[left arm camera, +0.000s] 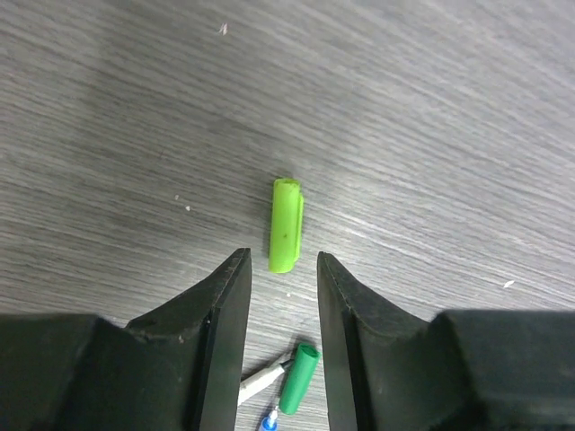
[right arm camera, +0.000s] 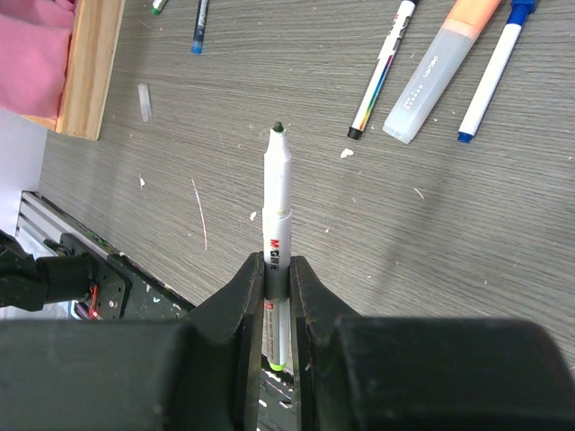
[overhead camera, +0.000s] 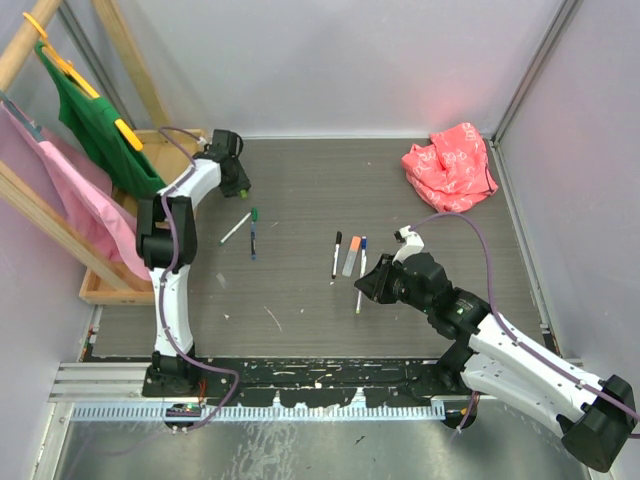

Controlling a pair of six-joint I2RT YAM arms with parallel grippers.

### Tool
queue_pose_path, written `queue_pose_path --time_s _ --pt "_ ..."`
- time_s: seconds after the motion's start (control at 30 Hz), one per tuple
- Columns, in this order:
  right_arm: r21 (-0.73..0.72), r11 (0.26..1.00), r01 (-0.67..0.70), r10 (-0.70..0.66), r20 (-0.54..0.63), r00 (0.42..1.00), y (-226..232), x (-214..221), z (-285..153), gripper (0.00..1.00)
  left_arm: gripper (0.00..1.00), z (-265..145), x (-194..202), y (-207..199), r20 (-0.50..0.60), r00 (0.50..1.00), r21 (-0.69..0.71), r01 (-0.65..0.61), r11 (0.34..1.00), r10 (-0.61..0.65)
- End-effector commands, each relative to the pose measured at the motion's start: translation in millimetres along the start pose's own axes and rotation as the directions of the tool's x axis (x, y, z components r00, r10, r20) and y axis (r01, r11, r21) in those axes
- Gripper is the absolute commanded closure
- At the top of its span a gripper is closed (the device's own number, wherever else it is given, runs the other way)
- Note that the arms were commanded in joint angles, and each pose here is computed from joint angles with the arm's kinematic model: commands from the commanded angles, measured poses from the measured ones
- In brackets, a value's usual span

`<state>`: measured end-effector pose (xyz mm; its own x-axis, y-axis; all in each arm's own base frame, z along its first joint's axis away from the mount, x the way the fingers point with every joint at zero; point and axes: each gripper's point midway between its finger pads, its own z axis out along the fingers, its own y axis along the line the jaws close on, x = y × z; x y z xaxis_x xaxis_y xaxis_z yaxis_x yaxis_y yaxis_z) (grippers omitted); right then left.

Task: Insert the pens into the pen caps
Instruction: Pick up the pen cap from the center of the board.

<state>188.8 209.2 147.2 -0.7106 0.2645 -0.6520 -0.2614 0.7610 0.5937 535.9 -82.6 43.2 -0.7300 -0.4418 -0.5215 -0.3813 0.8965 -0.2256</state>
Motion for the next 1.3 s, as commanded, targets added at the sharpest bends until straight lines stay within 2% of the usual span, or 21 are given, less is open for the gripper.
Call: queue_pose_path --time_s 0.0,0.53,1.27 --pt "-0.04 0.999 0.012 -0.01 0.039 0.999 12.2 -13.7 -1.8 1.0 0.63 -19.3 -41.2 -20.8 0.097 0.995 0.059 -0.013 0.998 0.007" --pt "-0.039 0.999 0.01 -0.009 0.038 0.999 10.7 -12.0 -2.2 1.0 0.63 4.9 -33.5 -10.6 0.057 0.998 -0.011 -0.034 0.999 0.034" --pt "-0.048 0.999 0.006 -0.004 0.039 0.999 11.5 -11.3 -3.8 1.0 0.65 6.5 -22.2 -4.7 0.019 0.993 -0.05 -0.116 0.992 0.117"
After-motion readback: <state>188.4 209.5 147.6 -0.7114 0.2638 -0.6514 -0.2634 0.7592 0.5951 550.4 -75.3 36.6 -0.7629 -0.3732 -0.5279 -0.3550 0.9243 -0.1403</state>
